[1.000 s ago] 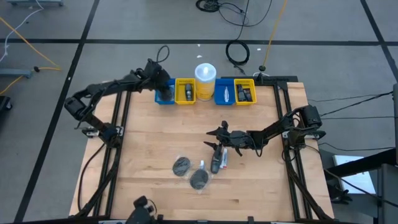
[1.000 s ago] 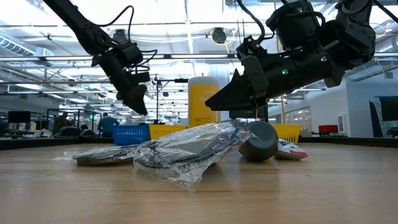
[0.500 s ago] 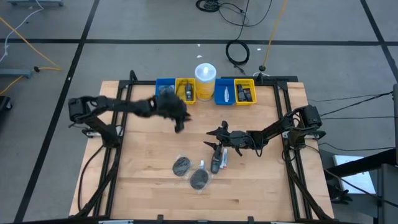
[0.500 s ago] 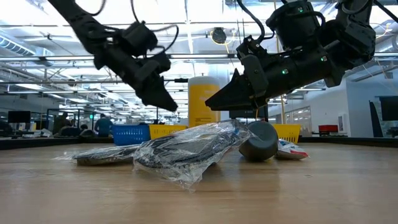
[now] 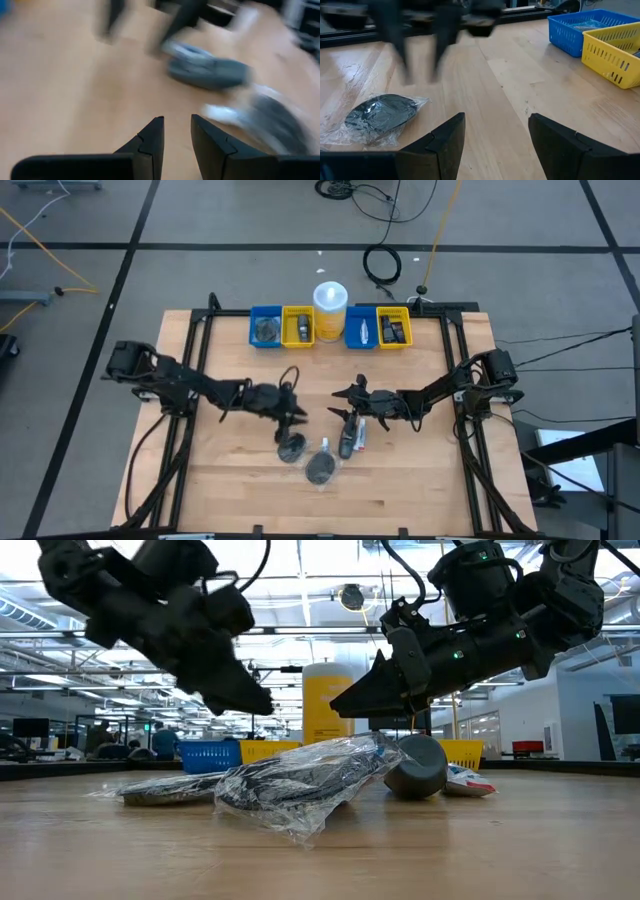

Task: Pick & Place Travel size toiletries
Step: Put the black hairbrush into the left blue bin

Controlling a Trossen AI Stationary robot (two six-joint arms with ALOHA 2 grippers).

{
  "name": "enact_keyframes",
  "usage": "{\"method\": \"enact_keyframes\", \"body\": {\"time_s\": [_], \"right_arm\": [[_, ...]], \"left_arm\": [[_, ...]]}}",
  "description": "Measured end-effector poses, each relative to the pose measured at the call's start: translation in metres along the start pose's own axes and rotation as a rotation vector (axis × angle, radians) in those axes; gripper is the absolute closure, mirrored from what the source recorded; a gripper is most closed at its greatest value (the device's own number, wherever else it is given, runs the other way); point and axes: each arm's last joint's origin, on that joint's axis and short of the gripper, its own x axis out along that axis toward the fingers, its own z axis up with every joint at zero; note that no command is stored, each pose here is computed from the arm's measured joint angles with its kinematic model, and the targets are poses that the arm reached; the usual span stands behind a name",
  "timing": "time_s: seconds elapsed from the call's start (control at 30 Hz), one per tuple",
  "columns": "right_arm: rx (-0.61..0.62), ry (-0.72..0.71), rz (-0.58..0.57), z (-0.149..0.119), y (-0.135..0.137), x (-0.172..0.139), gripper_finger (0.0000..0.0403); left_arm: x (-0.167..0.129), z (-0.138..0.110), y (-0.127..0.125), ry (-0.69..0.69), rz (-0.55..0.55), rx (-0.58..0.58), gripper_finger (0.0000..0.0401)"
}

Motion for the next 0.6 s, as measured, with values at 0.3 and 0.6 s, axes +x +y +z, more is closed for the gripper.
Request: {"method": "enact_keyframes", "body": {"time_s": [0.3,0.6], "right_arm": [[0.001,-0.001,0.0,0.0,0.0,0.0,0.0193],[0.008,-0.021,0.004,0.002,0.0,0.0,0.0193]], "left_arm": [[-0.001,-0.012,-0.025,0.099,-0.219,0.126,0.03],[0.0,-0.012,-0.002,0.149,-0.215,0.074,0.0175]]}}
